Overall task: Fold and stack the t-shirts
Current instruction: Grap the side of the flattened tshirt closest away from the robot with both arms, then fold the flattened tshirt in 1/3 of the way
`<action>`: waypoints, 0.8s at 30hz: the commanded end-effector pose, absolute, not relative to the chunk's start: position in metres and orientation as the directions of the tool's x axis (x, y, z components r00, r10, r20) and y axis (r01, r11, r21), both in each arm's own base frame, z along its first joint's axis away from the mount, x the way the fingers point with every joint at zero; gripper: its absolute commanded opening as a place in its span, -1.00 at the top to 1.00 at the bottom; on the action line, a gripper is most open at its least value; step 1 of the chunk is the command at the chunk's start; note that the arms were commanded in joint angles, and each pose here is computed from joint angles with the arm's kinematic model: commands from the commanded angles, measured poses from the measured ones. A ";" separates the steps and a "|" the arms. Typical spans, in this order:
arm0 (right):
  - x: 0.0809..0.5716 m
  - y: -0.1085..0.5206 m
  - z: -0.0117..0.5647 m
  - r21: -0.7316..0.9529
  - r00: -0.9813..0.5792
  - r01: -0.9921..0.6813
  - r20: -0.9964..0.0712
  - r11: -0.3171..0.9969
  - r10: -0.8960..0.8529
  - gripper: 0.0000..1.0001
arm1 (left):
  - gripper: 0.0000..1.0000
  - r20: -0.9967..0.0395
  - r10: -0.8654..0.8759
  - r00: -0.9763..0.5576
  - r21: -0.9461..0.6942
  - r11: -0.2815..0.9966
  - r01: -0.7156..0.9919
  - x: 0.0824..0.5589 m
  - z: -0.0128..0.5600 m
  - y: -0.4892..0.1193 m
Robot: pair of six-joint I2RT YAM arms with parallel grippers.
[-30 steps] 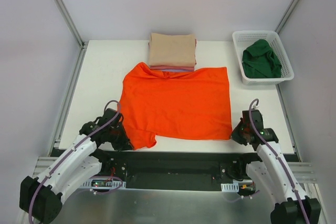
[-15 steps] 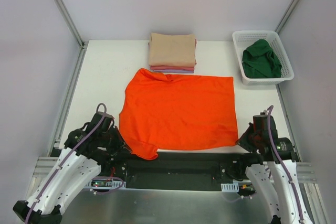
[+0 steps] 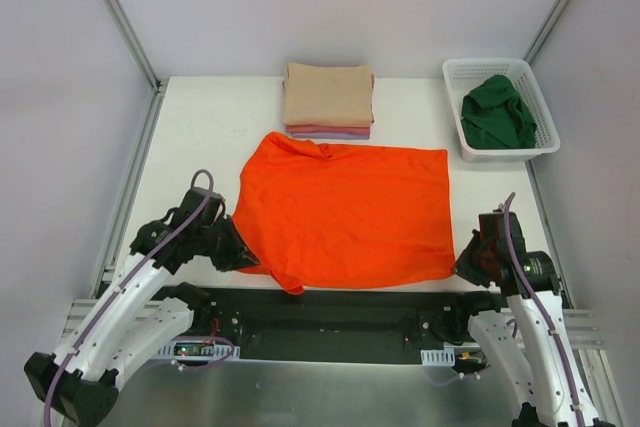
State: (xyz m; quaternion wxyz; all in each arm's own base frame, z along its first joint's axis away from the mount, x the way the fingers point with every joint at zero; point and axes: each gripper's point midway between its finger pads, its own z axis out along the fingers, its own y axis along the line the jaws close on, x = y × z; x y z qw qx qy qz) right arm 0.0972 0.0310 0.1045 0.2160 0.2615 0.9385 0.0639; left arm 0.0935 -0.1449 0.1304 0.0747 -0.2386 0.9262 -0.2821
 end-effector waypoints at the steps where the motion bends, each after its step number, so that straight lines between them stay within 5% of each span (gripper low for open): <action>1: 0.126 0.030 0.110 0.234 -0.750 0.445 -0.430 0.864 0.503 0.99 | 1.00 -0.151 -0.454 -0.878 -0.582 0.759 -0.293 0.141 0.152 -0.155; 19: 0.213 0.014 0.114 0.241 -0.670 0.485 -0.515 0.841 0.534 0.99 | 1.00 -0.533 -0.375 -0.759 -0.463 0.879 -0.109 0.287 0.189 -0.168; 24: 0.230 0.011 0.106 0.232 -0.680 0.494 -0.497 0.838 0.539 0.99 | 1.00 -0.566 -0.338 -0.752 -0.437 0.896 -0.075 0.310 0.186 -0.168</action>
